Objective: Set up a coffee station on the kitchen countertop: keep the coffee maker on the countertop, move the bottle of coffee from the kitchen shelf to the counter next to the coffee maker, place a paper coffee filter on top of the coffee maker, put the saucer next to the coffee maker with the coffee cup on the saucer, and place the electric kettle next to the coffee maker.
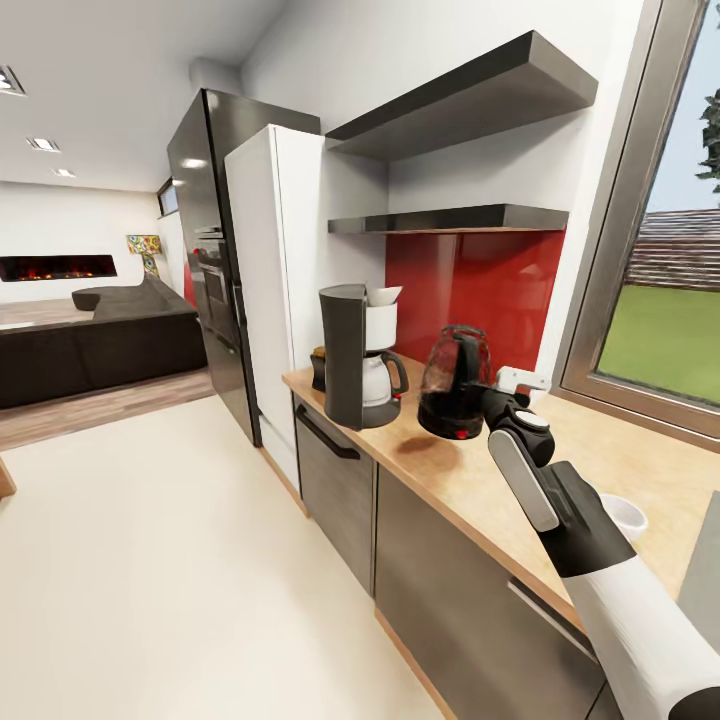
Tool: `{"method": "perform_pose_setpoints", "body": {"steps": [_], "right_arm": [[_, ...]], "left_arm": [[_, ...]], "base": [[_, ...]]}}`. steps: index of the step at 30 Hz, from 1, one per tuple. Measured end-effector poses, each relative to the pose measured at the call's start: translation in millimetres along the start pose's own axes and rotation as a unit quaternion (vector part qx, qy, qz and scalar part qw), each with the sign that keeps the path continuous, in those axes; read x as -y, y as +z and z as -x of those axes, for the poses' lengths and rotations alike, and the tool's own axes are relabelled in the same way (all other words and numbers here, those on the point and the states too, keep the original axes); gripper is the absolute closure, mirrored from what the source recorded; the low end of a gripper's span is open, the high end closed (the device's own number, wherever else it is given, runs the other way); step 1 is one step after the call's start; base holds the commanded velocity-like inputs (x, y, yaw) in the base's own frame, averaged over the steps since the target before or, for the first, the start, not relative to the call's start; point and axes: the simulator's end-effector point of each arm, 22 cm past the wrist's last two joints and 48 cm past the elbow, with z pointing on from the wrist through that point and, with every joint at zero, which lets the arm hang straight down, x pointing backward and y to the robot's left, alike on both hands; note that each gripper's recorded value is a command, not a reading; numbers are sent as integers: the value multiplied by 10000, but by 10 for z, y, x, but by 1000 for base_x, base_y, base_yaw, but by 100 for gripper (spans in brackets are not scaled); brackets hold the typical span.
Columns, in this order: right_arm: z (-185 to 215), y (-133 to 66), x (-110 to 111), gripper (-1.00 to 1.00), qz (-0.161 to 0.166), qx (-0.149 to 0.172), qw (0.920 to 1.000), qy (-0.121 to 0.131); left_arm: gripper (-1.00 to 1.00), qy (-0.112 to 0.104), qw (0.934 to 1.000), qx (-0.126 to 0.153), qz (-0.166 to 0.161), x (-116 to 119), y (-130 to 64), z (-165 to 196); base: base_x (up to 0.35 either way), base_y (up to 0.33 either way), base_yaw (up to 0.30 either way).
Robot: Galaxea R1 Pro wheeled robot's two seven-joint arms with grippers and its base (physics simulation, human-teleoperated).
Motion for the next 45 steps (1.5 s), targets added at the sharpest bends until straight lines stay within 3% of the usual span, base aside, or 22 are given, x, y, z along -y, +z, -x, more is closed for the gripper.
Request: {"method": "perform_pose_setpoints", "body": {"steps": [11,14,18,45], "right_arm": [[-184,99,-203,100,7,-241,9994,-239],[-182,106,-210,100,0,-238,9994,-257],[-99,100,-192,100,-148,-43,9985,-518],[-79,76,-272,100,-146,21,9983,-566]], "left_arm": [[-100,0,10000,1,0,0,0,1],[-100,0,10000,0,-2,1,0,0],[-100,0,10000,0,0,0,0,0],[-100,2,10000,6,-2,2,0,5]], "base": [[0,0,0],[0,0,0],[0,0,0],[79,0,0]]}}
